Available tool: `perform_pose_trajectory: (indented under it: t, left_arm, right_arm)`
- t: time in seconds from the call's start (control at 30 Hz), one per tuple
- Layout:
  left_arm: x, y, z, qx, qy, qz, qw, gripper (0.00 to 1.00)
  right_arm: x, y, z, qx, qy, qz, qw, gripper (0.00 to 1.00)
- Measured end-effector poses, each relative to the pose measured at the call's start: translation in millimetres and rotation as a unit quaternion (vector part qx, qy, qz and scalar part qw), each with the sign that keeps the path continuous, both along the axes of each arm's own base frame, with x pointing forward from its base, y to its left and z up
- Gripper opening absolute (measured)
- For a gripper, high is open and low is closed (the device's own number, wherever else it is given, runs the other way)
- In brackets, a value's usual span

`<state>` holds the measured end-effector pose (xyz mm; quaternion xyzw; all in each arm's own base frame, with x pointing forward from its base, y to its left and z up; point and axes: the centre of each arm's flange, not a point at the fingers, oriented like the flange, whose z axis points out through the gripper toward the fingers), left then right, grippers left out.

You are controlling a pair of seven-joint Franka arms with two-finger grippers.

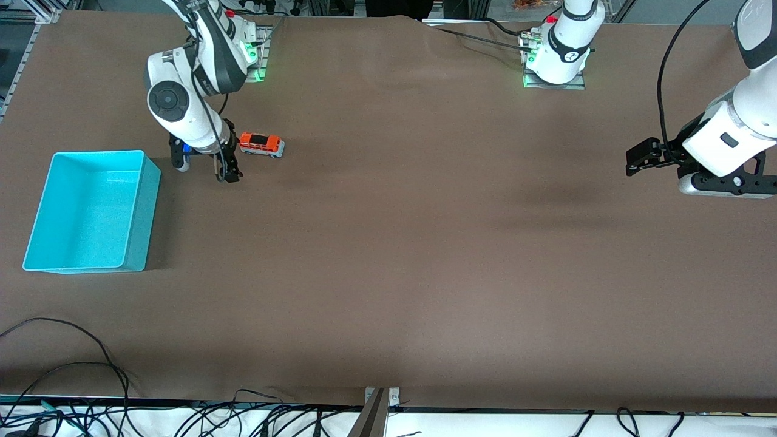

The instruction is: Wind up bus and store in blue box

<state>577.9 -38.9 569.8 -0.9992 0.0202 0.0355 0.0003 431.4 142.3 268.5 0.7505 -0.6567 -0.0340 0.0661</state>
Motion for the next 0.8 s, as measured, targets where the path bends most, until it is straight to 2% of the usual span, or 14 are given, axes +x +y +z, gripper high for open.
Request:
perform_pose_trajectory:
  t: [0.17, 0.3, 0.5, 0.53, 0.8]
  left_arm:
    - [0.0, 0.0, 0.0, 0.000, 0.000, 0.000, 1.000, 1.00]
    - [0.1, 0.0, -0.3, 0.000, 0.000, 0.000, 1.000, 1.00]
    - [0.3, 0.0, -0.7, 0.000, 0.001, 0.000, 1.000, 1.00]
    - [0.3, 0.0, -0.7, 0.000, 0.001, 0.000, 1.000, 1.00]
    - [0.3, 0.0, -0.7, 0.000, 0.001, 0.000, 1.000, 1.00]
  right_arm:
    - [-22.7, 13.6, -18.2, -0.005, -0.007, -0.033, 0.999, 1.00]
    - [-32.2, 20.8, -23.8, -0.011, -0.007, -0.060, 0.998, 1.00]
    - [-46.6, 30.6, -31.3, -0.022, 0.001, -0.082, 0.996, 1.00]
    - [-55.2, 35.5, -35.8, -0.026, 0.004, -0.088, 0.996, 1.00]
    - [-66.1, 39.5, -43.0, -0.026, -0.001, -0.097, 0.995, 1.00]
